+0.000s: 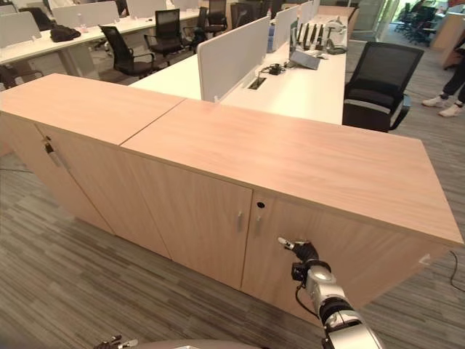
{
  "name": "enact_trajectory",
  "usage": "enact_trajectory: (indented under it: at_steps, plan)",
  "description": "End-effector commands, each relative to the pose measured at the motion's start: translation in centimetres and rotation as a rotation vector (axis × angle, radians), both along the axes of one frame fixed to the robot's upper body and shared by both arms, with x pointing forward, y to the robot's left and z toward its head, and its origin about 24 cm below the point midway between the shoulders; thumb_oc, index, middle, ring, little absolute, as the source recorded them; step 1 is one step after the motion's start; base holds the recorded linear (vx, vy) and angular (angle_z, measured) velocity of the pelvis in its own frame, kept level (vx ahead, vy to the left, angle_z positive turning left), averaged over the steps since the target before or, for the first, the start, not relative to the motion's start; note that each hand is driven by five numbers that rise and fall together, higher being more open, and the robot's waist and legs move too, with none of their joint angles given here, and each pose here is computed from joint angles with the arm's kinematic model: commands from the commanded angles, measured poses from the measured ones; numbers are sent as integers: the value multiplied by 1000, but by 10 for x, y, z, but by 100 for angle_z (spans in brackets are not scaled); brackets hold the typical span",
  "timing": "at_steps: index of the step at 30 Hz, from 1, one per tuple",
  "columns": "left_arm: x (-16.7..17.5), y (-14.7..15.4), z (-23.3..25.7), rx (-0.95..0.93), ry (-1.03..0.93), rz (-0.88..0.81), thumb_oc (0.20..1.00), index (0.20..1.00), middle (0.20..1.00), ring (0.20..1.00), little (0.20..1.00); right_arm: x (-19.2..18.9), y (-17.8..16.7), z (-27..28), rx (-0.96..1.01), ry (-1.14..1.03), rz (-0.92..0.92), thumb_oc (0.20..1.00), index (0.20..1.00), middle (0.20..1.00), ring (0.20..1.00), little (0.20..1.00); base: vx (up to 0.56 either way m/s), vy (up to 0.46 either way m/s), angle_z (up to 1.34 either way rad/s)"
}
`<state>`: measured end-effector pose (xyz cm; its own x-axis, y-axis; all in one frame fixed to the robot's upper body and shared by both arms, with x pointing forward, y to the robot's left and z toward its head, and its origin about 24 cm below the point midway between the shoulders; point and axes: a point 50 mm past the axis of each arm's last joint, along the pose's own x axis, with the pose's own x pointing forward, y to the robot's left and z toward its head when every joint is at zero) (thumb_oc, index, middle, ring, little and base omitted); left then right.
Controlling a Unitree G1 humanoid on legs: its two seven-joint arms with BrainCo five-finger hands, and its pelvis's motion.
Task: Put the empty folder in the office cabinet
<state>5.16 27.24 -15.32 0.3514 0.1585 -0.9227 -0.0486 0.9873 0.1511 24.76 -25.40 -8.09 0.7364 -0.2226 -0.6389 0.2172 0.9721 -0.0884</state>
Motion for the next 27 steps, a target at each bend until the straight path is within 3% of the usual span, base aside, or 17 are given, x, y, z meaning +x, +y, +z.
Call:
enact_trajectory:
  at_steps: [1, 7, 9, 13, 14, 18, 27]
  plan:
    - [12, 4, 3, 22, -10, -79, 1000, 1000, 1000, 1000, 1000, 69, -40, 87, -110, -306, -83, 1000, 1000, 1000, 1000, 1000, -7, -56, -9]
    - [12, 0, 1, 16, -16, -53, 1000, 1000, 1000, 1000, 1000, 64, -22, 71, -48, -288, -47, 1000, 1000, 1000, 1000, 1000, -7, -24, -6]
    - [7, -8, -3, -1, -15, 3, 1000, 1000, 1000, 1000, 1000, 26, 19, 27, 92, -239, 38, 1000, 1000, 1000, 1000, 1000, 4, 23, -22]
    - [2, -13, -5, -15, -5, 36, 1000, 1000, 1000, 1000, 1000, -17, 36, -2, 131, -159, 95, 1000, 1000, 1000, 1000, 1000, -8, 31, -9]
    - [2, -13, -5, -15, -5, 36, 1000, 1000, 1000, 1000, 1000, -18, 36, -2, 131, -159, 95, 1000, 1000, 1000, 1000, 1000, -11, 30, -6]
    - [6, -19, -6, -21, -16, 15, 1000, 1000, 1000, 1000, 1000, -83, 39, -37, 119, 28, 147, 1000, 1000, 1000, 1000, 1000, -6, 61, -12]
    - [31, -18, -1, -11, -72, -28, 1000, 1000, 1000, 1000, 1000, -136, 38, -71, 40, 341, 227, 1000, 1000, 1000, 1000, 1000, -16, 43, -17]
